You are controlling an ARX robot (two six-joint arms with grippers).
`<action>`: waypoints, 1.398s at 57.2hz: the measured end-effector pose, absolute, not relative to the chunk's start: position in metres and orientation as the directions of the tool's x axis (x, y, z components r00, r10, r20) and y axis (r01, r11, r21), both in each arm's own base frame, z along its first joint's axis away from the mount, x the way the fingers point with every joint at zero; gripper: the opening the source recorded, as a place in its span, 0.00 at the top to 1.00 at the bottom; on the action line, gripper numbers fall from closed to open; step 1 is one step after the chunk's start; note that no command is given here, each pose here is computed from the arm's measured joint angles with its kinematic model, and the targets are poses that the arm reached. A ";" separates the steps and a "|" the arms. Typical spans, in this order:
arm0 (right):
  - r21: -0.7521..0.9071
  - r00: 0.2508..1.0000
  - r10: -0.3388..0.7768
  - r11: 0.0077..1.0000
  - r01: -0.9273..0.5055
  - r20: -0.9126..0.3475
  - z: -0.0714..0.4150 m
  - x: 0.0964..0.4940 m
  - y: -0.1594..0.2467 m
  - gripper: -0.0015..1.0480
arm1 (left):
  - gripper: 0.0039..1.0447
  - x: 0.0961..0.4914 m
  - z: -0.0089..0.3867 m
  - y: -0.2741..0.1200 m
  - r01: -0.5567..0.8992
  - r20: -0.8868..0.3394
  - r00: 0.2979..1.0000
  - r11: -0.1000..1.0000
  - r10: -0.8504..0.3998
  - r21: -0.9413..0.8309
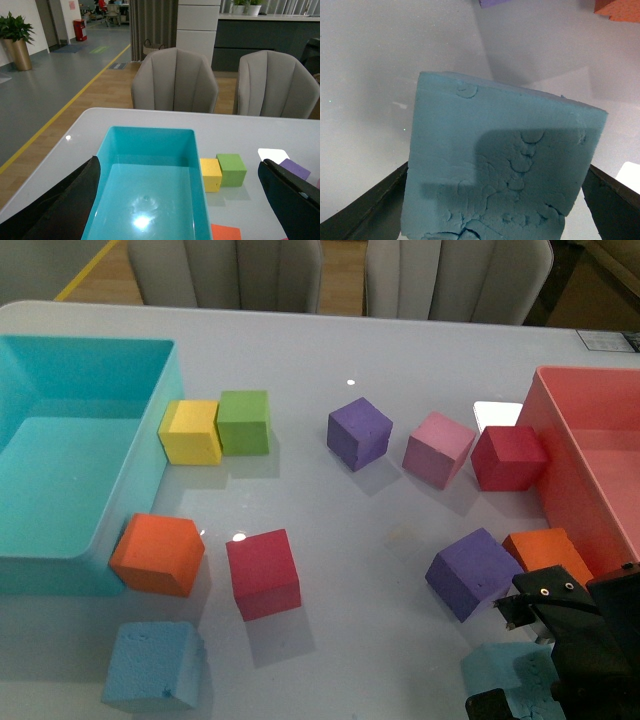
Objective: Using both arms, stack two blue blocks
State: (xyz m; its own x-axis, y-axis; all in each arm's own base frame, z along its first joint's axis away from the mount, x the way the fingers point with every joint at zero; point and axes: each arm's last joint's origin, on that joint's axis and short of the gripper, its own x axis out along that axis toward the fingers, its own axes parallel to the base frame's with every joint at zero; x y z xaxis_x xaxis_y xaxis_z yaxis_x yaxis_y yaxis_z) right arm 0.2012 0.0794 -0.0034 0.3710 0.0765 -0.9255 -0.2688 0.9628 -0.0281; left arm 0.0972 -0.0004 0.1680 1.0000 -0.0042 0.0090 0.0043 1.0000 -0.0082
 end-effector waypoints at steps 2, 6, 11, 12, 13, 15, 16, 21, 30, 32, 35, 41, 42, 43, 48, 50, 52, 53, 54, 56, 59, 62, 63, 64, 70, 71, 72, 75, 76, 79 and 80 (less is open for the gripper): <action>-0.029 0.371 0.075 0.963 -0.268 -0.926 -0.003 0.201 0.079 0.22 | 0.08 0.097 0.168 0.000 0.004 0.009 1.000 1.000 -0.004 -0.008; -0.031 0.372 0.074 0.963 -0.268 -0.925 -0.003 0.201 0.079 0.31 | 0.08 0.097 0.168 0.000 0.004 0.009 1.000 1.000 -0.004 -0.008; -0.031 0.373 0.074 0.963 -0.269 -0.925 0.000 0.199 0.079 0.44 | 0.08 0.097 0.168 0.000 0.004 0.009 1.000 1.000 -0.004 -0.008; -0.031 0.373 0.075 0.962 -0.271 -0.925 0.001 0.198 0.078 0.47 | 0.08 0.097 0.168 0.000 0.004 0.009 1.000 1.000 -0.004 -0.008; -0.032 0.374 0.075 0.962 -0.272 -0.924 0.002 0.198 0.078 0.48 | 0.08 0.097 0.168 0.000 0.004 0.009 1.000 1.000 -0.004 -0.008; -0.032 0.377 0.077 0.961 -0.273 -0.923 0.005 0.197 0.078 0.51 | 0.08 0.097 0.168 0.000 0.004 0.009 1.000 1.000 -0.004 -0.008; -0.032 0.379 0.078 0.961 -0.274 -0.922 0.006 0.196 0.078 0.52 | 0.08 0.097 0.168 0.000 0.004 0.009 1.000 1.000 -0.004 -0.008; -0.030 0.401 0.095 0.955 -0.295 -0.911 0.019 0.192 0.080 0.57 | 0.08 0.097 0.168 0.000 0.004 0.009 1.000 1.000 -0.004 -0.008; 0.001 0.450 0.171 0.935 -0.354 -0.877 0.053 0.184 0.089 0.62 | 0.08 0.097 0.168 0.000 0.004 0.009 1.000 1.000 -0.004 -0.008; 0.009 0.468 0.193 0.930 -0.368 -0.862 0.062 0.184 0.092 0.62 | 0.08 0.097 0.168 0.000 0.004 0.009 1.000 1.000 -0.004 -0.008; 0.017 0.497 0.221 0.924 -0.383 -0.839 0.075 0.185 0.096 0.62 | 0.08 0.097 0.168 0.000 0.004 0.009 1.000 1.000 -0.004 -0.008; 0.025 0.565 0.264 0.918 -0.395 -0.782 0.101 0.199 0.105 0.62 | 0.08 0.097 0.168 0.000 0.004 0.009 1.000 1.000 -0.004 -0.008; 0.024 0.571 0.267 0.918 -0.396 -0.776 0.103 0.201 0.107 0.62 | 0.08 0.097 0.168 0.000 0.004 0.009 1.000 1.000 -0.004 -0.008; 0.024 0.584 0.274 0.917 -0.399 -0.764 0.107 0.206 0.109 0.63 | 0.08 0.097 0.168 0.000 0.004 0.009 1.000 1.000 -0.004 -0.008; 0.024 0.608 0.288 0.915 -0.404 -0.740 0.115 0.225 0.118 0.63 | 0.08 0.097 0.168 0.000 0.004 0.009 1.000 1.000 -0.004 -0.008; 0.033 0.609 0.299 0.912 -0.409 -0.735 0.117 0.233 0.122 0.63 | 0.08 0.097 0.168 0.000 0.004 0.009 1.000 1.000 -0.004 -0.008; 0.043 0.606 0.312 0.908 -0.416 -0.731 0.118 0.243 0.127 0.63 | 0.08 0.097 0.168 0.000 0.004 0.009 1.000 1.000 -0.004 -0.008; 0.044 0.605 0.315 0.907 -0.419 -0.731 0.117 0.246 0.128 0.64 | 0.08 0.097 0.168 0.000 0.004 0.009 1.000 1.000 -0.004 -0.008; 0.045 0.605 0.318 0.905 -0.422 -0.730 0.117 0.252 0.131 0.64 | 0.08 0.097 0.168 0.000 0.004 0.009 1.000 1.000 -0.004 -0.008; 0.044 0.602 0.319 0.904 -0.426 -0.732 0.115 0.261 0.136 0.64 | 0.08 0.097 0.168 0.000 0.004 0.009 1.000 1.000 -0.004 -0.008; 0.039 0.599 0.319 0.901 -0.432 -0.735 0.112 0.274 0.142 0.64 | 0.08 0.097 0.168 0.000 0.004 0.009 1.000 1.000 -0.004 -0.008; 0.018 0.594 0.307 0.897 -0.442 -0.744 0.104 0.295 0.153 0.64 | 0.08 0.097 0.168 0.000 0.004 0.009 1.000 1.000 -0.004 -0.008; 0.008 0.592 0.298 0.897 -0.441 -0.749 0.099 0.303 0.158 0.64 | 0.08 0.097 0.168 0.000 0.004 0.009 1.000 1.000 -0.004 -0.008; -0.002 0.591 0.291 0.896 -0.445 -0.752 0.096 0.307 0.160 0.64 | 0.08 0.097 0.168 0.000 0.004 0.009 1.000 1.000 -0.004 -0.008; -0.031 0.560 0.269 0.883 -0.468 -0.784 0.075 0.329 0.177 0.65 | 0.08 0.097 0.168 0.000 0.004 0.009 1.000 1.000 -0.004 -0.008; -0.033 0.555 0.268 0.881 -0.472 -0.788 0.072 0.331 0.179 0.65 | 0.08 0.097 0.168 0.000 0.004 0.009 1.000 1.000 -0.004 -0.008; -0.034 0.548 0.266 0.879 -0.476 -0.793 0.068 0.333 0.182 0.65 | 0.08 0.097 0.168 0.000 0.004 0.009 1.000 1.000 -0.004 -0.008; -0.035 0.537 0.265 0.874 -0.484 -0.801 0.062 0.337 0.186 0.65 | 0.08 0.097 0.168 0.000 0.004 0.009 1.000 1.000 -0.004 -0.008; -0.033 0.531 0.266 0.872 -0.488 -0.804 0.059 0.338 0.188 0.65 | 0.08 0.097 0.168 0.000 0.004 0.009 1.000 1.000 -0.004 -0.008; -0.028 0.519 0.270 0.868 -0.496 -0.811 0.053 0.340 0.192 0.65 | 0.08 0.097 0.168 0.000 0.004 0.009 1.000 1.000 -0.004 -0.008; -0.027 0.514 0.270 0.866 -0.498 -0.814 0.050 0.341 0.194 0.65 | 0.08 0.097 0.168 0.000 0.004 0.009 1.000 1.000 -0.004 -0.008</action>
State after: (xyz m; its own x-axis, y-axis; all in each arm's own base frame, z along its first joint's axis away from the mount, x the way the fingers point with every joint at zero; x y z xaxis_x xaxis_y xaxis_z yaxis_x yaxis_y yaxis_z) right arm 0.3413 0.1936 0.0497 0.5140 0.2700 -0.8142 -0.4985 0.8665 -0.0274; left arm 0.0972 -0.0004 0.1680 1.0000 -0.0042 0.0090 0.0043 1.0000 -0.0082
